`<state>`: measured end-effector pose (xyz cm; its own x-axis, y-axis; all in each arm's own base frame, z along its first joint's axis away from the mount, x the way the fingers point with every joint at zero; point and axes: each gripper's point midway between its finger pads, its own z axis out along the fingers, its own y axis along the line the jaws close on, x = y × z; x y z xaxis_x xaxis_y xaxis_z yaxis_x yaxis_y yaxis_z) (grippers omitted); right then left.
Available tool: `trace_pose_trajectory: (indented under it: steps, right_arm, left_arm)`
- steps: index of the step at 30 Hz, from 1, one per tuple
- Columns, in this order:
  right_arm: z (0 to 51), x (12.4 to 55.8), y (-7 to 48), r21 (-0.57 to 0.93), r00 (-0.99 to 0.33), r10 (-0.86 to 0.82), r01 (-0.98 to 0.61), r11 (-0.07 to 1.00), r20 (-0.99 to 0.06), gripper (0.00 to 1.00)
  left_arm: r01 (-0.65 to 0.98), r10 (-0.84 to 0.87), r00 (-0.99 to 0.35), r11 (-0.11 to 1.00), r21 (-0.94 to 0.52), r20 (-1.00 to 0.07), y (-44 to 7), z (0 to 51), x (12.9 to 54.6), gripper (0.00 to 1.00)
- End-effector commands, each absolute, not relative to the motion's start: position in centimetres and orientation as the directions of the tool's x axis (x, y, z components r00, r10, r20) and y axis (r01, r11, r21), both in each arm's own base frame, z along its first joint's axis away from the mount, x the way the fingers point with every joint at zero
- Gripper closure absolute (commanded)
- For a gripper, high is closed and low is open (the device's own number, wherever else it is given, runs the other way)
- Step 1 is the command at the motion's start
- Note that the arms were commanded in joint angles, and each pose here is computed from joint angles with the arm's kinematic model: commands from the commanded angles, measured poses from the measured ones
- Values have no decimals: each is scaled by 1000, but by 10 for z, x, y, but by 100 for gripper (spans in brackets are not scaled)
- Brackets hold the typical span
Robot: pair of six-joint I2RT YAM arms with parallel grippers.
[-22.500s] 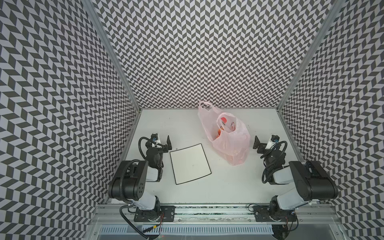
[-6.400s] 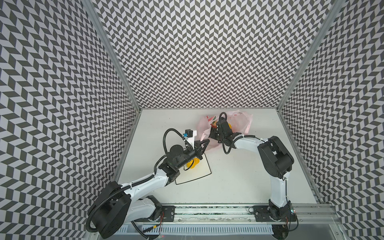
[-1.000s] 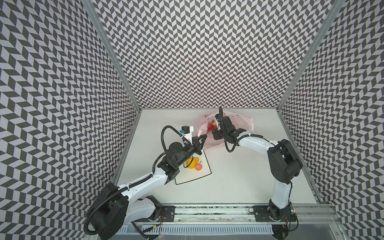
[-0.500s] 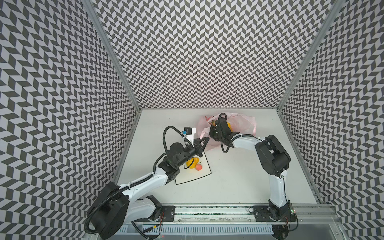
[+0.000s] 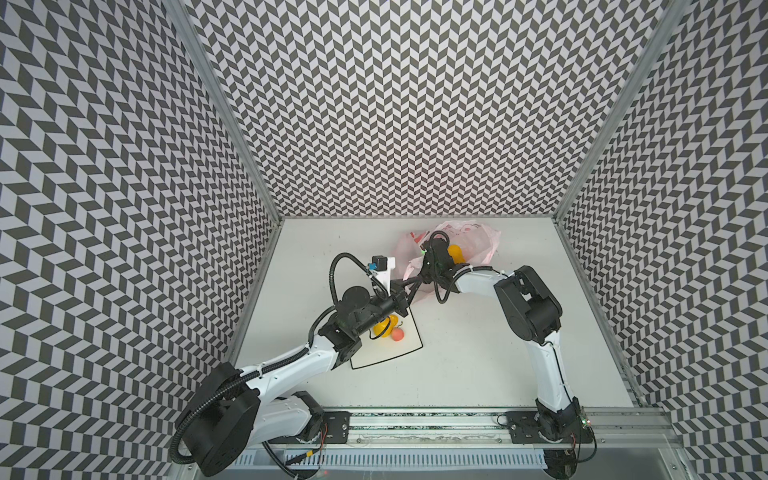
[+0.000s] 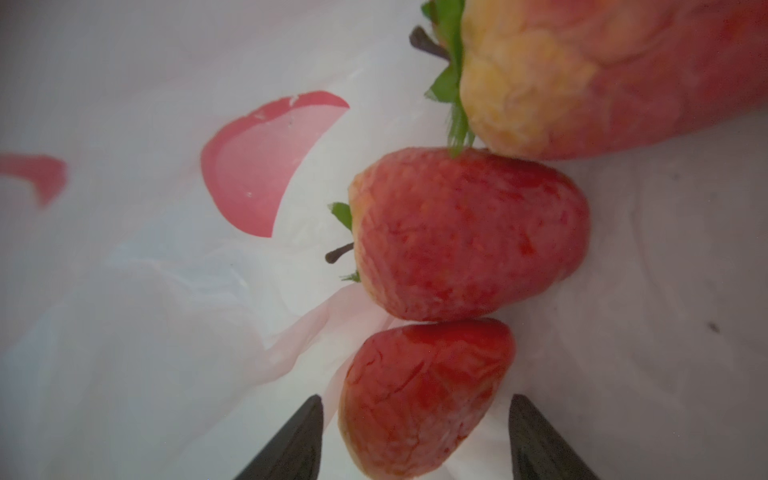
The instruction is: Take the fake fruits out of the plastic bag
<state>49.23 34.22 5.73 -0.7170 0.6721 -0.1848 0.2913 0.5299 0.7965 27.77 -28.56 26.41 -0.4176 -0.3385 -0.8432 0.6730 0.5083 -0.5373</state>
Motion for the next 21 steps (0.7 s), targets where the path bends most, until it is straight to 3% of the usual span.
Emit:
trace_pose_trajectory:
  steps: [1,8,15,21]
  right_arm:
    - [58,498,356,821,-703,698,314,477,-136,31]
    - [41,498,358,802,-693,713,361,475,-111,39]
    - [70,498,349,804,-694,688,275,527,-213,54]
    - [101,492,337,809,-693,661,194,555,-287,62]
  left_arm:
    - [689,-350,-409,487,-537,-843,-289,272,275,100]
    - [688,-350,-400,496,-529,-847,-287,275,275,100]
    - [635,-374,-367,569,-523,-852,-269,271,283,100]
    - [591,-398,-353,607,-531,-847,-255,269,291,100]
